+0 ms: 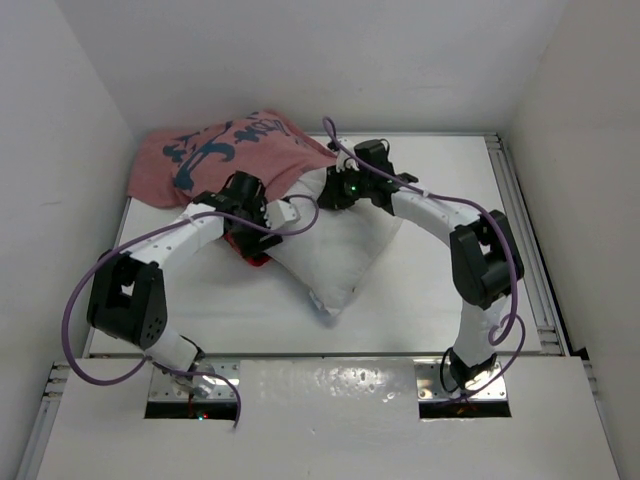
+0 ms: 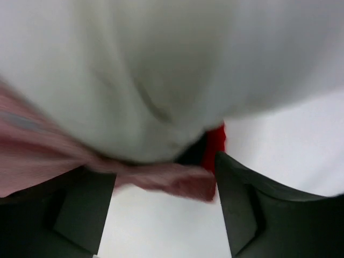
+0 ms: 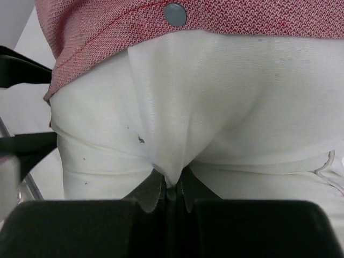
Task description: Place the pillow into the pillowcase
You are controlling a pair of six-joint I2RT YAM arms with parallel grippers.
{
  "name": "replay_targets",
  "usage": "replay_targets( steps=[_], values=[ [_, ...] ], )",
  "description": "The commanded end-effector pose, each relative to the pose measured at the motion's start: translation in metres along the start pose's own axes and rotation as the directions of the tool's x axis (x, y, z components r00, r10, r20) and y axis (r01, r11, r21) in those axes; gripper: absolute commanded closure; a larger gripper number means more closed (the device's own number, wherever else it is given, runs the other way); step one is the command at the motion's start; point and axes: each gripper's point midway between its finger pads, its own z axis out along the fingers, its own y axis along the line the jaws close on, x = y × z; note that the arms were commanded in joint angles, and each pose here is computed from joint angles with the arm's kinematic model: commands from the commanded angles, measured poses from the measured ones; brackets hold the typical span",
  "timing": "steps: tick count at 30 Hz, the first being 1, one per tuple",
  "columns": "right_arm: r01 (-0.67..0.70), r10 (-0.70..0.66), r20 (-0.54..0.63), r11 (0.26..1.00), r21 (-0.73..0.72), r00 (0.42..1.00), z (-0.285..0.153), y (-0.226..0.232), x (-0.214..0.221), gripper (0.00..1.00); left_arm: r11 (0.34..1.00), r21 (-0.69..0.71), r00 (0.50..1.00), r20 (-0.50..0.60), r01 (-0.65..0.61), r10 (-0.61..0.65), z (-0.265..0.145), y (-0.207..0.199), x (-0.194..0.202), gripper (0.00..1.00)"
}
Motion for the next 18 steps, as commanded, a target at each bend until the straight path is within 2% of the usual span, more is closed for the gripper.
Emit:
replay_targets(
  steps=[1, 4, 8, 9, 11, 15, 17, 18],
  values=[
    [-0.001, 0.003, 0.041, 0.999, -0.047, 0.999, -0.001, 0.009, -0.007, 1.00, 1.000, 0.011, 0.999, -0.049, 0.005, -0.004, 0.005, -0.008, 0.039, 0.27],
    [-0.004, 0.006, 0.035, 0.998, -0.058, 0.999, -0.001, 0.011, -0.002, 1.00, 0.997, -0.052, 0.997, -0.050, 0.048, -0.051, 0.009, 0.004, 0.041, 0.23],
    [-0.030, 0.033, 0.049, 0.998, -0.061, 0.998, -0.001, 0.011, 0.002, 1.00, 0.996, -0.057, 0.998, -0.009, 0.066, -0.066, 0.014, 0.011, 0.035, 0.27],
    [-0.031, 0.035, 0.051, 0.997, -0.063, 0.998, 0.000, 0.011, 0.003, 1.00, 0.996, -0.055, 0.998, 0.004, 0.070, -0.069, 0.015, 0.012, 0.031, 0.40],
    [-0.038, 0.042, 0.053, 0.997, -0.068, 0.998, 0.000, 0.011, 0.004, 1.00, 0.994, -0.033, 0.995, 0.035, 0.100, -0.099, 0.017, 0.010, 0.023, 0.51],
    [-0.052, 0.057, 0.061, 0.995, -0.085, 0.997, -0.001, 0.015, 0.005, 1.00, 0.992, 0.015, 0.984, 0.121, 0.127, -0.127, 0.007, 0.015, -0.007, 1.00],
    [-0.062, 0.070, 0.077, 0.992, -0.109, 0.995, -0.003, 0.020, -0.001, 1.00, 0.994, 0.049, 0.975, 0.196, 0.100, -0.108, -0.005, 0.022, -0.031, 1.00],
    [-0.051, 0.066, 0.108, 0.990, -0.132, 0.992, -0.004, 0.025, -0.009, 1.00, 0.991, 0.108, 0.973, 0.205, 0.082, -0.103, -0.012, 0.013, -0.036, 1.00]
  ],
)
